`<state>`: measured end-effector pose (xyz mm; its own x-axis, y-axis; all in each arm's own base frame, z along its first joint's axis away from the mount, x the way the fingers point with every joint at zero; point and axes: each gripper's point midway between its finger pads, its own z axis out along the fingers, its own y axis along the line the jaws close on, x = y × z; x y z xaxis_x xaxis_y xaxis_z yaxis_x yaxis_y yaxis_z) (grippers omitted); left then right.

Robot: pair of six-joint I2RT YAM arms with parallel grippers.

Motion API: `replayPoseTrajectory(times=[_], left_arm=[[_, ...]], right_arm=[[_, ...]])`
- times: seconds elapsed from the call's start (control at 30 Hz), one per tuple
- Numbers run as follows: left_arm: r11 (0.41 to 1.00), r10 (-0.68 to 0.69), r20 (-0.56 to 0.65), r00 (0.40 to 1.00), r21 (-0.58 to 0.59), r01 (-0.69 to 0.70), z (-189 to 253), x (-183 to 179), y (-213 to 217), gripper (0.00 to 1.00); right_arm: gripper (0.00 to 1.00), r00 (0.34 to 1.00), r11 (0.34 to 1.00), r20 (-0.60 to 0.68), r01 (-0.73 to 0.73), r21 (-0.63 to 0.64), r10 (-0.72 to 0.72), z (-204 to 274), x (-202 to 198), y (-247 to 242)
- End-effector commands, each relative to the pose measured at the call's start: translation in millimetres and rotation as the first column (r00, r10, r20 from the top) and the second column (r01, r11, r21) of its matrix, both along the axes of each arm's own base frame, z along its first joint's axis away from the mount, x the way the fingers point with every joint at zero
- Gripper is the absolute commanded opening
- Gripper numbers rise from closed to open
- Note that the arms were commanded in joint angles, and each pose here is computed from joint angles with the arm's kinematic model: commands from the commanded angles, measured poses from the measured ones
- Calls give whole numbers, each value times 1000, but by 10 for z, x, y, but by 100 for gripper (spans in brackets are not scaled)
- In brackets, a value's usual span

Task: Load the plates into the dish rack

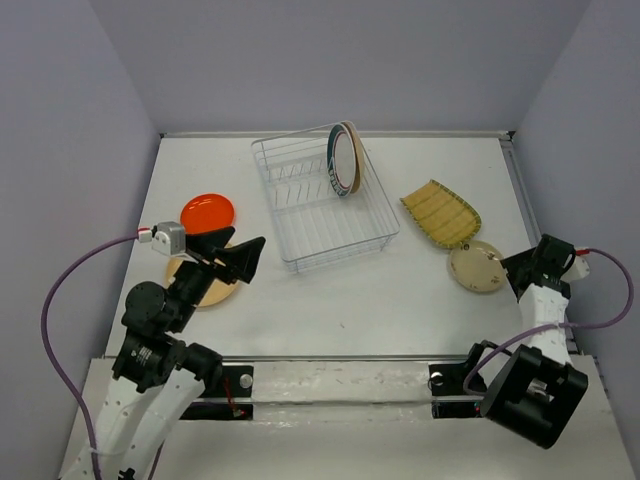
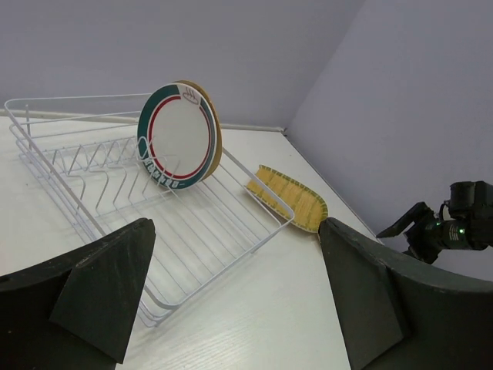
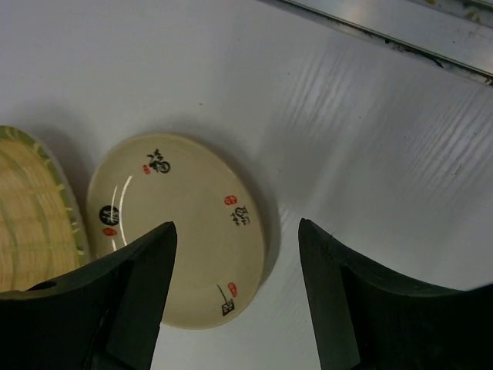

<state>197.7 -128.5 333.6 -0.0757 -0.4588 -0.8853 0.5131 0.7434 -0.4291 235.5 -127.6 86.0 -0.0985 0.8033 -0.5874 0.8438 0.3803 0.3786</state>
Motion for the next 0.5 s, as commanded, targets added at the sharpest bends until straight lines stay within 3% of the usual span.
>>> replayPoseTrajectory(times=[0.0, 0.3, 0.47], left_arm=[[1000, 2, 95, 995, -27, 1, 327, -118, 48, 99], [1000, -1, 107, 994, -31, 5, 355, -165, 58, 99], [999, 12, 118, 993, -39, -7, 392, -190, 95, 99]], right_arm=[[70, 996, 995, -5, -83, 56, 84, -103, 77, 74], [69, 977, 958, -25, -200, 203, 210, -450, 177, 260], [53, 984, 966, -64, -147, 212, 164, -514, 150, 178]])
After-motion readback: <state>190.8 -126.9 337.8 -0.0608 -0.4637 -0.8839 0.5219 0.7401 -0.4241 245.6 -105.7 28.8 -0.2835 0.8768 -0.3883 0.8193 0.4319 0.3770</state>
